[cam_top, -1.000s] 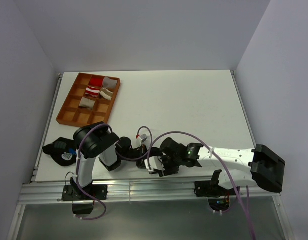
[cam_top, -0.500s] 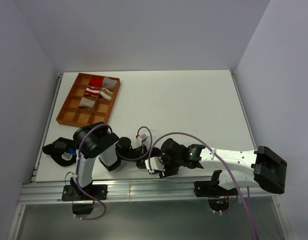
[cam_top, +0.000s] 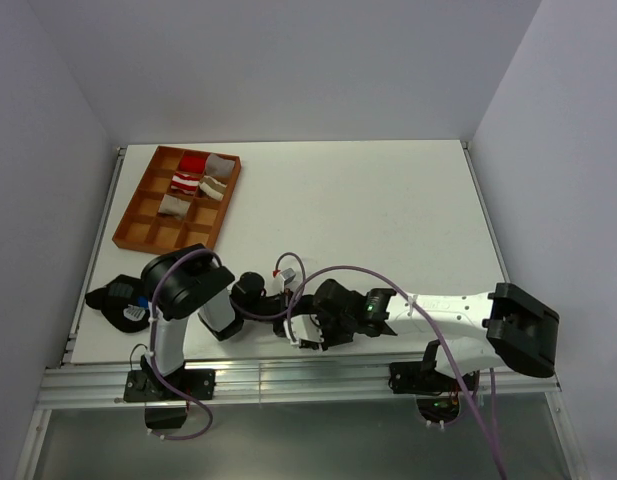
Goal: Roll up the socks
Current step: Roll the sock at the center of the board.
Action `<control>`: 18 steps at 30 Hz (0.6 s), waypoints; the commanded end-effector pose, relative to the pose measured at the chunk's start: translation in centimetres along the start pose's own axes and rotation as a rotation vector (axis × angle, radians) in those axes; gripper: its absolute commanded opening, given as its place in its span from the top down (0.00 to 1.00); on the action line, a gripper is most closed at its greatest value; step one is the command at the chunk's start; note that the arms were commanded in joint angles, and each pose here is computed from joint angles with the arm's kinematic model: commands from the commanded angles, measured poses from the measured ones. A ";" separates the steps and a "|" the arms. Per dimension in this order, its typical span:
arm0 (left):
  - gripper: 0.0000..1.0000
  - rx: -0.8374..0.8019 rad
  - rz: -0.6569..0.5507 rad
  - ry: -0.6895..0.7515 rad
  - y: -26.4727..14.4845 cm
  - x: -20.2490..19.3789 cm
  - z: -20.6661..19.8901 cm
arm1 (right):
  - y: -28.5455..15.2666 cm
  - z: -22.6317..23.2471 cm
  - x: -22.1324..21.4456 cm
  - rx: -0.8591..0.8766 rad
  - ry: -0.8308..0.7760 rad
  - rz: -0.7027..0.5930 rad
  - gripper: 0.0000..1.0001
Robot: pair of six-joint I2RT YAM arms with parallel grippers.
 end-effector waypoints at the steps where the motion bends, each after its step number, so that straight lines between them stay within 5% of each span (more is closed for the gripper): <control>1: 1.00 0.021 0.011 -0.002 -0.1 0.0 -0.3 | 0.4 -1.1 0.6 -0.045 0.014 0.014 0.73; 4: 0.91 0.063 -0.005 0.014 -0.1 0.4 -0.2 | 0.6 -1.2 -0.1 -0.051 0.020 0.047 0.83; 10: 0.74 0.156 -0.076 0.135 -0.9 2.8 -1.2 | 0.2 -1.5 -0.8 -0.090 0.018 0.073 0.85; 18: 0.71 0.310 -0.160 0.179 -3.3 5.1 -1.0 | 0.0 -1.6 -1.2 -0.103 0.020 0.091 0.86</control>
Point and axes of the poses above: each gripper's point midway between its finger pads, its own y axis out along the fingers, its own z axis along the line the jaws close on, x = y × z, the point moved 1 cm from there along -y, back along the fingers, and after that the axes turned 3 degrees about -y, right-handed, at the moved point
